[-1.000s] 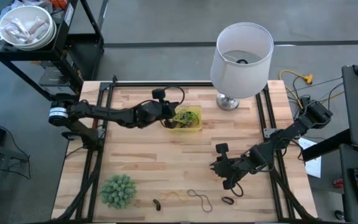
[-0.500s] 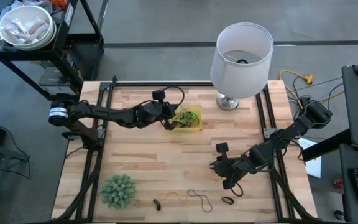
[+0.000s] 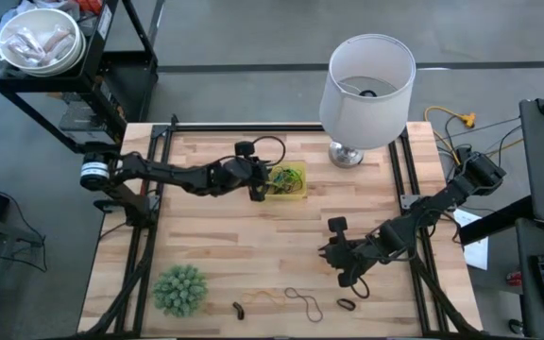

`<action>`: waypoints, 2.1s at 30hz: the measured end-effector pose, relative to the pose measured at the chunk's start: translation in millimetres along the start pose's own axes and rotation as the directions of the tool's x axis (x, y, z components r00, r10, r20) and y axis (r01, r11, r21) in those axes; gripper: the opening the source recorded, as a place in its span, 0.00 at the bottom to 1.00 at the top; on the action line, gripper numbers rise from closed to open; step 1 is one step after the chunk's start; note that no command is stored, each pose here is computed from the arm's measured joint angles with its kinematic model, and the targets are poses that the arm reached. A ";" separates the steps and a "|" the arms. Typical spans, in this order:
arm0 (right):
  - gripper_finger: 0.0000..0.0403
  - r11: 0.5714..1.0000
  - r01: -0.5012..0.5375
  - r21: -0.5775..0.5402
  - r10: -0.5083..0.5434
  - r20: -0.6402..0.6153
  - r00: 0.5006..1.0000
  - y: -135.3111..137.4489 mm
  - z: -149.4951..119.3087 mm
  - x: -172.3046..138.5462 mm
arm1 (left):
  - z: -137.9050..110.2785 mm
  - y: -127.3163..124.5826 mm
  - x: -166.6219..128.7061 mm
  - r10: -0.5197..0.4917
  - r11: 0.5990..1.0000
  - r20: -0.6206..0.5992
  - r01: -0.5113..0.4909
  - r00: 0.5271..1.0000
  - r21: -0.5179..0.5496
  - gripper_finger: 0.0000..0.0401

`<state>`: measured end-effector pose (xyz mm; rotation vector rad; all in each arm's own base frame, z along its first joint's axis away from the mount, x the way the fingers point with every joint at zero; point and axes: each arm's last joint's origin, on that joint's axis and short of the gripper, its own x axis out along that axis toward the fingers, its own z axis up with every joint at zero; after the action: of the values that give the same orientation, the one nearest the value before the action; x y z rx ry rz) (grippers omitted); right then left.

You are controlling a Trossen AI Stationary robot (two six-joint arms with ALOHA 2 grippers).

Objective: Pick and place rubber bands into bin
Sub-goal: Put the black rubber band into the yellow bin

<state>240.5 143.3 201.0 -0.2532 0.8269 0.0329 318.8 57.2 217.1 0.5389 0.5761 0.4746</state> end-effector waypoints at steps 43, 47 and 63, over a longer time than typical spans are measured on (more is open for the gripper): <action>0.14 0.999 -0.008 -0.037 0.010 0.044 0.999 1.1 3.2 0.7 | 41.1 -140.5 -147.9 -0.870 0.492 0.063 0.861 0.488 0.130 0.24; 0.14 0.999 -0.011 -0.043 0.013 0.063 0.998 1.5 5.2 0.5 | 57.3 -152.5 -152.3 -0.893 0.447 0.040 0.872 0.448 0.199 0.24; 0.14 0.999 -0.011 -0.041 0.014 0.063 0.998 1.6 4.0 1.2 | 109.0 -220.7 -157.5 -0.859 0.358 -0.342 0.925 0.381 0.130 0.24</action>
<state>244.0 145.7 202.4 -0.2838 0.7657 0.0693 328.1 -234.9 223.3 0.3703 1.0789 -0.6813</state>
